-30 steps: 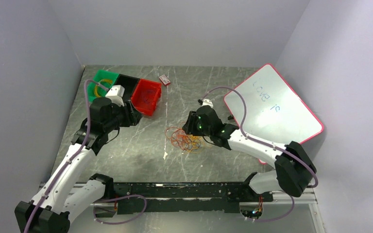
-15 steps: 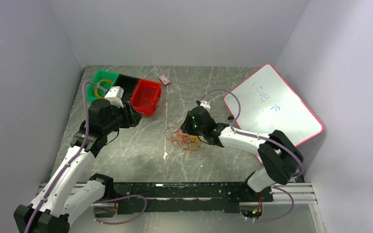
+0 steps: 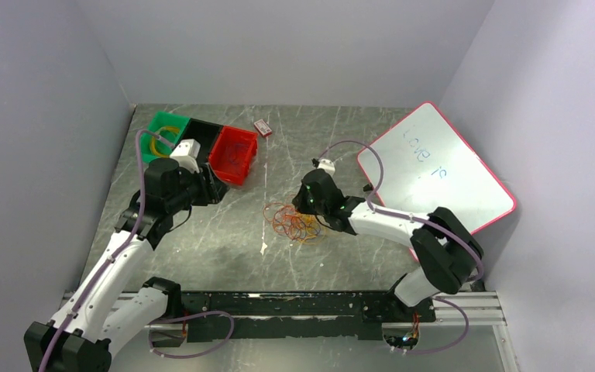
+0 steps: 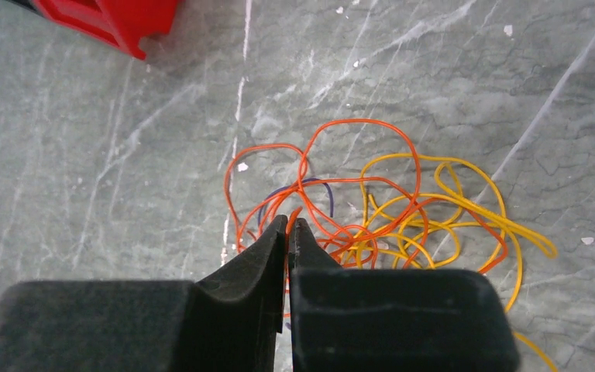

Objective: Untangle the cables

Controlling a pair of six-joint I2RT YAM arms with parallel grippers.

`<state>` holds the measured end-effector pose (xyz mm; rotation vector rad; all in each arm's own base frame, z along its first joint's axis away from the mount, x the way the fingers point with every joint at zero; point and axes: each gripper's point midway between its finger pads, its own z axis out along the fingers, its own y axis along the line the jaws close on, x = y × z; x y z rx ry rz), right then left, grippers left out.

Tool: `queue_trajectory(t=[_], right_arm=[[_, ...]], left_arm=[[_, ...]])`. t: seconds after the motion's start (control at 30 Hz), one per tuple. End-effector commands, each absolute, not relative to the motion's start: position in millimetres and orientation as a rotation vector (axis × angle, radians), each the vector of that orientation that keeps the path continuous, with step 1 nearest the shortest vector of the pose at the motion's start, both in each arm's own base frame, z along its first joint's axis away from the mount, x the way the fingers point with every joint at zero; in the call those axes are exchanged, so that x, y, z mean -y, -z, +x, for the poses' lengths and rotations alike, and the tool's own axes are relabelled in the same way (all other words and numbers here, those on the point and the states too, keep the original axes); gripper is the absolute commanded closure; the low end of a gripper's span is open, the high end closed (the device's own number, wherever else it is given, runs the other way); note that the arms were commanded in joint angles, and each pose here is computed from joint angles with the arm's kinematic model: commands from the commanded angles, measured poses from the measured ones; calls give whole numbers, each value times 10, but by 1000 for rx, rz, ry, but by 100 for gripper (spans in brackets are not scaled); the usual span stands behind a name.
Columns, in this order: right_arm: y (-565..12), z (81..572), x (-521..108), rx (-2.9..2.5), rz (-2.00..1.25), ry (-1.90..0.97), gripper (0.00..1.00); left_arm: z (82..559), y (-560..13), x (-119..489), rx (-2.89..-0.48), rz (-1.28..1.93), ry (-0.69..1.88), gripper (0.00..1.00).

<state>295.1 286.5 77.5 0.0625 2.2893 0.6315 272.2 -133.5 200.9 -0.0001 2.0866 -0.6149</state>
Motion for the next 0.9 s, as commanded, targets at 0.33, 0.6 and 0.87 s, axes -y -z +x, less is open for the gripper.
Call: queue_trajectory(t=[0.33,0.6,0.87], right_arm=[[-1942,2866,-2886,-2031,-56,-809,100],[-2817,2759,-2948,-1877,-23,-998,100],[-3597,2764,-3007,-1712,40,-1146,100]], left_arm=[[2712,-2293,1688,-1915,144,844,37],[2583,-2680,1967,-1717,296,1011,35],[2527,-3052,2300,-1560,423,1044,33]])
